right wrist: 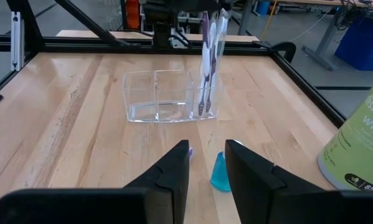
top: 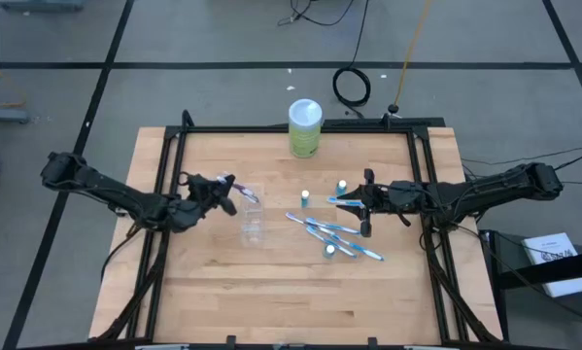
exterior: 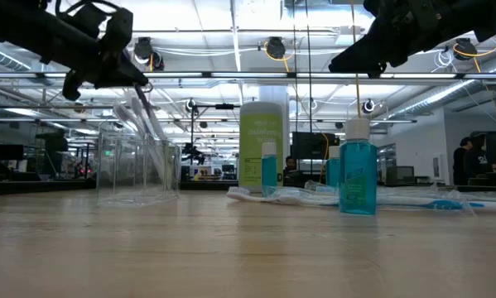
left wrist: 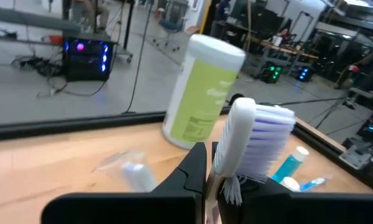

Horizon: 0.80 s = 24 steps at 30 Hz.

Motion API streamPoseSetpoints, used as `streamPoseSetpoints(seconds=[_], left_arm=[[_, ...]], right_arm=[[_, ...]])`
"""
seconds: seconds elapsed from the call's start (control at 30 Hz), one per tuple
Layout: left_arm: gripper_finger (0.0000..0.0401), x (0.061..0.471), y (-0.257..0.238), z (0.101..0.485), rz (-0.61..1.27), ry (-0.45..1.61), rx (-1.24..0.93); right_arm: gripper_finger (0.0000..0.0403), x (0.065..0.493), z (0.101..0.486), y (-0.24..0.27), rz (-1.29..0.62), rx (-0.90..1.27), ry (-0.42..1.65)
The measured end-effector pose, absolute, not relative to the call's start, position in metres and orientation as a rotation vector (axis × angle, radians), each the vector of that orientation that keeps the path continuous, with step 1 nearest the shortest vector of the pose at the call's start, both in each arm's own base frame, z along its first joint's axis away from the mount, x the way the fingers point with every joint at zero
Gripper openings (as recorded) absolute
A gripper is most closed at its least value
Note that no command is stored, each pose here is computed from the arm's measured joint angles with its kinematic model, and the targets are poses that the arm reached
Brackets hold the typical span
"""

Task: Pick & Place toothbrushing station
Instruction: Put the purple toothbrush into the transparent organizer

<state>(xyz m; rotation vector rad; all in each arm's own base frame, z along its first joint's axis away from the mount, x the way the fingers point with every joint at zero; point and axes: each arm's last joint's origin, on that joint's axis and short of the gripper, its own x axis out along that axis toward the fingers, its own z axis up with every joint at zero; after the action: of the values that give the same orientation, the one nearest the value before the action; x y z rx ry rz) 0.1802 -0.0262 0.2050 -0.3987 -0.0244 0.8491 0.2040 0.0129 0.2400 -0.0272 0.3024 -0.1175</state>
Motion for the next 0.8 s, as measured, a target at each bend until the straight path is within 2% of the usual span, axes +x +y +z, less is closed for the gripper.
streamPoseSetpoints(seconds=[0.43, 0.7, 0.8], left_arm=[[0.0018, 0.204, -0.015, 0.168, 0.907, 0.049, -0.509], [0.0012, 0.215, -0.010, 0.160, 0.876, 0.057, -0.526], [0.0026, 0.216, -0.009, 0.157, 0.887, 0.064, -0.529]], right_arm=[[0.0093, 0.204, 0.240, 0.013, -0.118, -0.027, 0.299], [0.0093, 0.204, 0.240, 0.013, -0.118, -0.027, 0.299], [0.0093, 0.204, 0.240, 0.013, -0.118, -0.027, 0.299]])
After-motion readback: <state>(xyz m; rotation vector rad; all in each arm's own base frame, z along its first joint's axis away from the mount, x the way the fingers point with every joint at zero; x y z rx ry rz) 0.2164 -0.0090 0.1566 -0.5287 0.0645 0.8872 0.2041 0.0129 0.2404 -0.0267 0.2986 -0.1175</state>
